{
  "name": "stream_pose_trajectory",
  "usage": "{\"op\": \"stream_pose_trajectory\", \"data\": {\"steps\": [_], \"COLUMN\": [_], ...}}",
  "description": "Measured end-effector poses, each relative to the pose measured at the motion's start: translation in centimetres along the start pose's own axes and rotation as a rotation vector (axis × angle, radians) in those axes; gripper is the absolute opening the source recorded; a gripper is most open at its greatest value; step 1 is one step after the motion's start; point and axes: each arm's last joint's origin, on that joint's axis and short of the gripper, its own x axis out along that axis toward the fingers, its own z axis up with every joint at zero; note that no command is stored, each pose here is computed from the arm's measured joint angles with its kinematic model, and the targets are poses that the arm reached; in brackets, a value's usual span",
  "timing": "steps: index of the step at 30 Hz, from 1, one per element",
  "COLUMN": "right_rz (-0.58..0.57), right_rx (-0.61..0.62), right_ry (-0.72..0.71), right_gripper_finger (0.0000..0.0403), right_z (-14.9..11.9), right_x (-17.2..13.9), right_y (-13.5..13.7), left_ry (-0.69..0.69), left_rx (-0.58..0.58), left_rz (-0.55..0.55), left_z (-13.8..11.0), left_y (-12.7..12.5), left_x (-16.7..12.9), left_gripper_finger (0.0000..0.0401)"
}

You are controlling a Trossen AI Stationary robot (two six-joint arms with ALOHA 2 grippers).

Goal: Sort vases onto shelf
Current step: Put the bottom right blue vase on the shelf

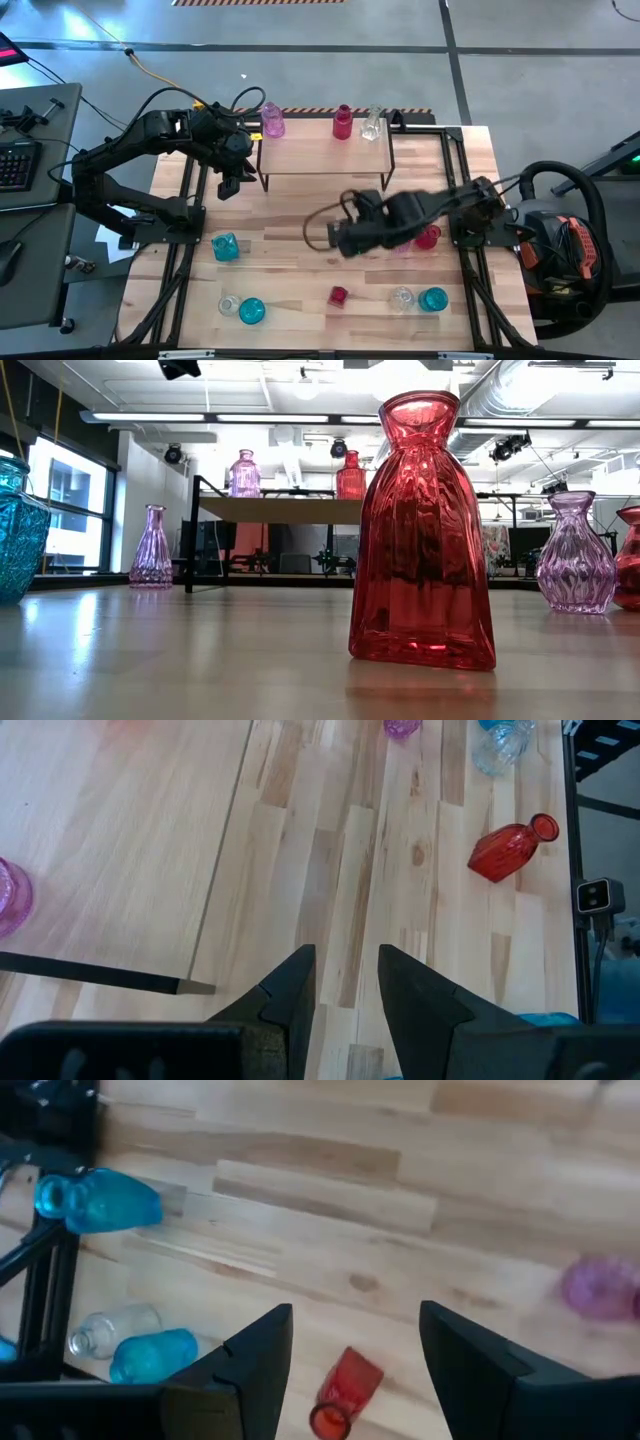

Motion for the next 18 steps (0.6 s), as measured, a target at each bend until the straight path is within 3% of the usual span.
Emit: {"op": "stream_pose_trajectory", "data": {"steps": [11,18], "right_rz": [-0.102,-0.181], "right_rx": [0.180,0.176], "right_ry": [0.026,0.070], "right_gripper_finger": [0.0199,0.0199], "right_z": [-6.0,-8.3], "right_x": [0.6,-0.1], "right_y": [-3.2,-7.1], "left_ry": [0.000,0.000], "left_rx": [0.000,0.000], "left_rz": [0.000,0.000], "left_z": [0.0,0.0], "left_y": [0.0,0.0], "left_x": [0.0,0.0], "left_gripper_finger": [0.0104,0.0104]}}
